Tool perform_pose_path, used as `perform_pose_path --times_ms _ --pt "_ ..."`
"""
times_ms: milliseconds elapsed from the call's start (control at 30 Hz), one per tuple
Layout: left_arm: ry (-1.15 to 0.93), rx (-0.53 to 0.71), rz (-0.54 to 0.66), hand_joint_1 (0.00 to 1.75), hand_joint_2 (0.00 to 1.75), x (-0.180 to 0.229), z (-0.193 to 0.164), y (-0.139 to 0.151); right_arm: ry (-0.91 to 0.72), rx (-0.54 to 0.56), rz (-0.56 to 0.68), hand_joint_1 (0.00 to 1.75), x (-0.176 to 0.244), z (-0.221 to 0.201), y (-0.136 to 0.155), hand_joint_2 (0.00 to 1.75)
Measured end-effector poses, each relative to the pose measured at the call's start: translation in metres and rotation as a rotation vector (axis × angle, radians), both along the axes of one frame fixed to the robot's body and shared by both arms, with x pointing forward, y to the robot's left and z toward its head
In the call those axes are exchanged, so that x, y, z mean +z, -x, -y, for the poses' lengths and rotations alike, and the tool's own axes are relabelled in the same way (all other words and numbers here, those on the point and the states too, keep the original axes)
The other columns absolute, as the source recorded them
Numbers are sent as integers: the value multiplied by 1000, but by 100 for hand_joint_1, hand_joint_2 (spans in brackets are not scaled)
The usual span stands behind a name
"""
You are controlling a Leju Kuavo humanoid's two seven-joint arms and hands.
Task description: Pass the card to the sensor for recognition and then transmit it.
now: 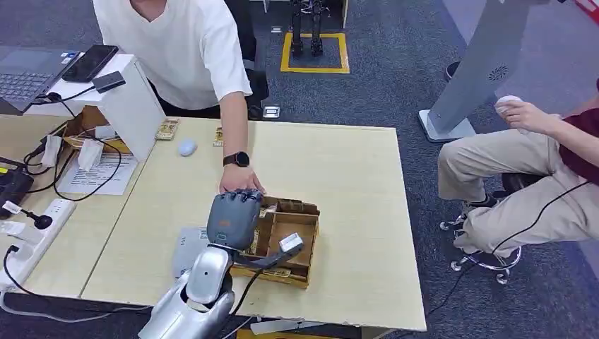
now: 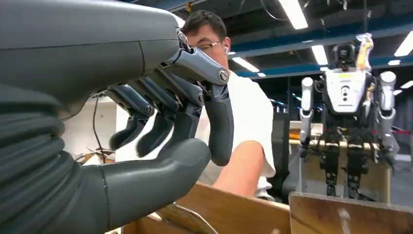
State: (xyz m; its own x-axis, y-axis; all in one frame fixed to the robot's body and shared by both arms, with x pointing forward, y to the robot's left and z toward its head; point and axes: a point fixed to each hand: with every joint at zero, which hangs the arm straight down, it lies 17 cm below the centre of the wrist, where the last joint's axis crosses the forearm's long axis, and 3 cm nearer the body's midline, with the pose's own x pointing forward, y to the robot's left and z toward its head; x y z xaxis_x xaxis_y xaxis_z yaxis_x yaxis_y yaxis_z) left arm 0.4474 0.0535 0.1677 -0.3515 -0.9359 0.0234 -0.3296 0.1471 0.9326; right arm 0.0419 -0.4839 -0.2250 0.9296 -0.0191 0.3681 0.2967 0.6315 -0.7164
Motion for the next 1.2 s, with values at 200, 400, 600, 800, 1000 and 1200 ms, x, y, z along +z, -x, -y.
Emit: perform_pose_path --times_ms 200,400,600,800,1000,1200 --pt "-12 -7 -15 0 175 -6 1 0 -2 -1 2 0 0 -1 -1 175" --pt "17 3 8 0 175 -4 -2 4 -5 2 3 0 -1 -3 -2 175" --pt "69 31 55 0 175 5 -12 6 -6 3 4 0 -1 -4 -3 175" --pt "108 47 89 0 175 13 -20 8 -6 3 4 0 -1 -4 -3 175" --pt "109 48 87 0 175 12 -21 9 -6 4 4 0 -1 -4 -3 175" --pt "108 49 88 0 175 12 -23 7 -6 6 4 0 -1 -4 -3 175"
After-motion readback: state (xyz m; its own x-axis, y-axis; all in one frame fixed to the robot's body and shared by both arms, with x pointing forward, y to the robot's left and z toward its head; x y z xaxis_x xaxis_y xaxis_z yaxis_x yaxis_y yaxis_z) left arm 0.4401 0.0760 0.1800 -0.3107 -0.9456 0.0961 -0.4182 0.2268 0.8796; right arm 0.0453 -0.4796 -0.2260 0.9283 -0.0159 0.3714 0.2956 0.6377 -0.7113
